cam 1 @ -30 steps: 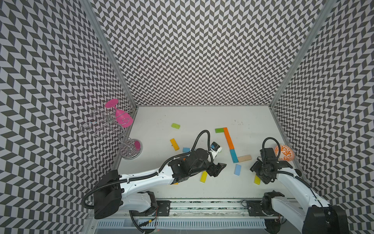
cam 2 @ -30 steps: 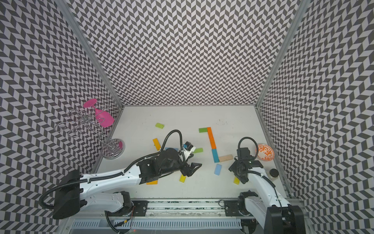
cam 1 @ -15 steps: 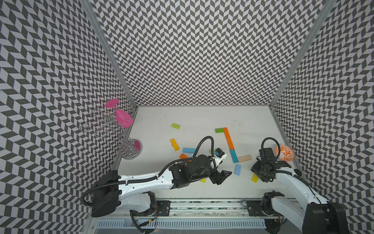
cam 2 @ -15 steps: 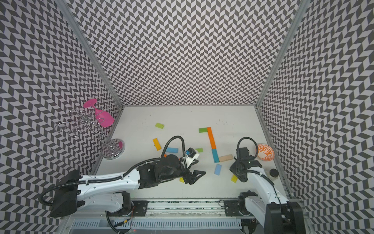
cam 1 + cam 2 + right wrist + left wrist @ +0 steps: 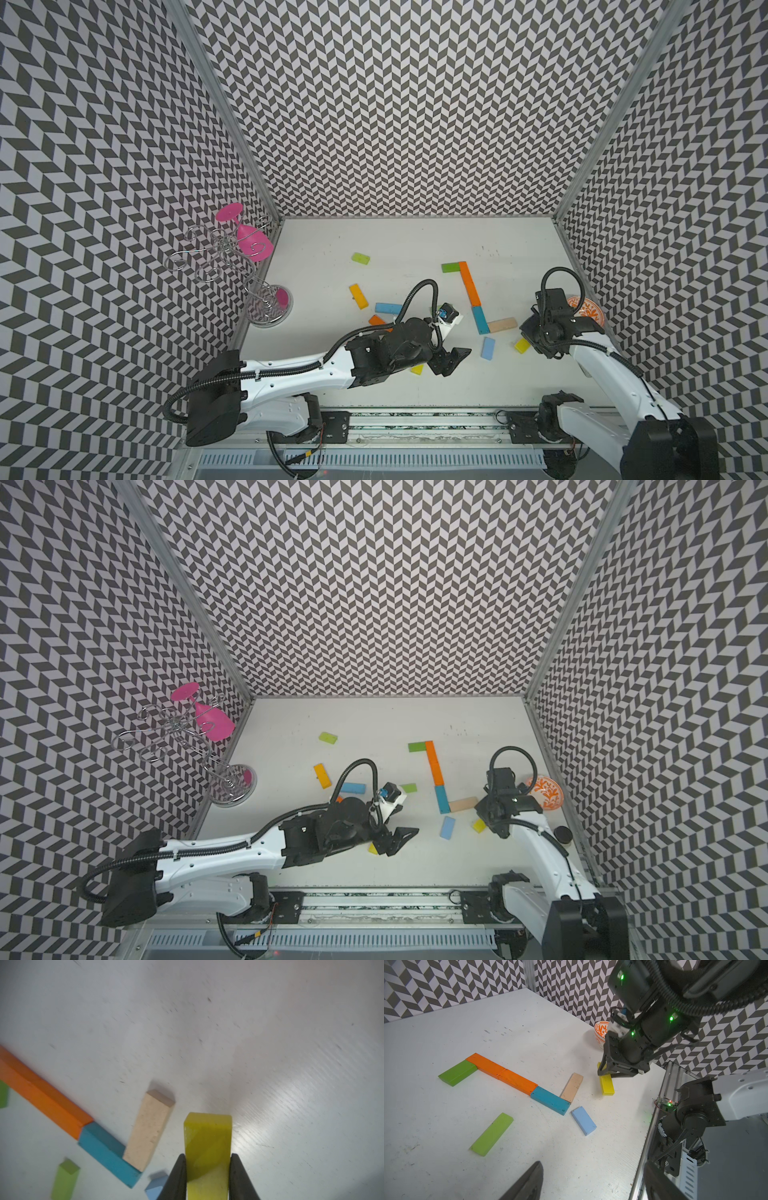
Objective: Assemble a giraffe with building blocks
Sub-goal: Pick up the building block from the center of the board, then assemble the building block at the center of the board.
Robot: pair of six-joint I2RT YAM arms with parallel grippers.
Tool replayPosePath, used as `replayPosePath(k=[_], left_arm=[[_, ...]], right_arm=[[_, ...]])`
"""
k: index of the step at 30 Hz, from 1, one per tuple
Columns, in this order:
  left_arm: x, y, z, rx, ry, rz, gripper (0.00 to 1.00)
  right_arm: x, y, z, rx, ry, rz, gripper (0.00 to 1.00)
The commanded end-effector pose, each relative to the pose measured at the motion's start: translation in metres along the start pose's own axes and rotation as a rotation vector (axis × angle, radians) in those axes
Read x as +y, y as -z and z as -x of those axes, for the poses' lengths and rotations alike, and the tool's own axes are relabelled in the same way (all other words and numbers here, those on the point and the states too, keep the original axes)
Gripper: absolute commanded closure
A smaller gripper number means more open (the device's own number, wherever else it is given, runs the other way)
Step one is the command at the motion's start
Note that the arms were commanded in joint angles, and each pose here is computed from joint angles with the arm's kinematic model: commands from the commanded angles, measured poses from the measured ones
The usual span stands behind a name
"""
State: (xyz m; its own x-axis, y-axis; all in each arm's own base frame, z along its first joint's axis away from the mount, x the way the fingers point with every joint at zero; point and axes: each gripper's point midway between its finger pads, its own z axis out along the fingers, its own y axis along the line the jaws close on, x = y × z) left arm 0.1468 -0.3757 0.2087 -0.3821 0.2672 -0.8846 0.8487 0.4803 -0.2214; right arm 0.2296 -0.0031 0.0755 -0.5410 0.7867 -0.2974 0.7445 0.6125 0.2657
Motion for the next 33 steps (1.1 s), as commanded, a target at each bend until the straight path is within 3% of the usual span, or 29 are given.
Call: replayPosePath(k=[1,6,12,23,30,33], left_arm=[[0.001,0.001,0.007,-0.014,-0.012,0.014,0.23],[0.005,-0.001,0.006,-0.006,-0.022,0.03,0.23],[0.005,-0.003,0.007,-0.003,-0.02,0.033,0.23],[0.01,-0.006,0.0,0.032,-0.024,0.056,0.23],[0.011,-0.007,-0.001,0.04,-0.024,0.063,0.23],[0.011,-0.008,-0.001,0.043,-0.026,0.063,0.23]], right_arm=[[0.007,0.015,0.031,-0.125,-0.064,-0.002,0.81],[0.02,0.02,0.064,-0.187,-0.121,0.012,0.8],[0.028,0.0,0.085,-0.202,-0.191,0.026,0.79],[0.025,-0.05,0.073,-0.078,-0.229,-0.027,0.75],[0.015,-0.066,0.077,-0.068,-0.261,-0.057,0.74],[0.012,-0.07,0.077,-0.062,-0.278,-0.064,0.67]])
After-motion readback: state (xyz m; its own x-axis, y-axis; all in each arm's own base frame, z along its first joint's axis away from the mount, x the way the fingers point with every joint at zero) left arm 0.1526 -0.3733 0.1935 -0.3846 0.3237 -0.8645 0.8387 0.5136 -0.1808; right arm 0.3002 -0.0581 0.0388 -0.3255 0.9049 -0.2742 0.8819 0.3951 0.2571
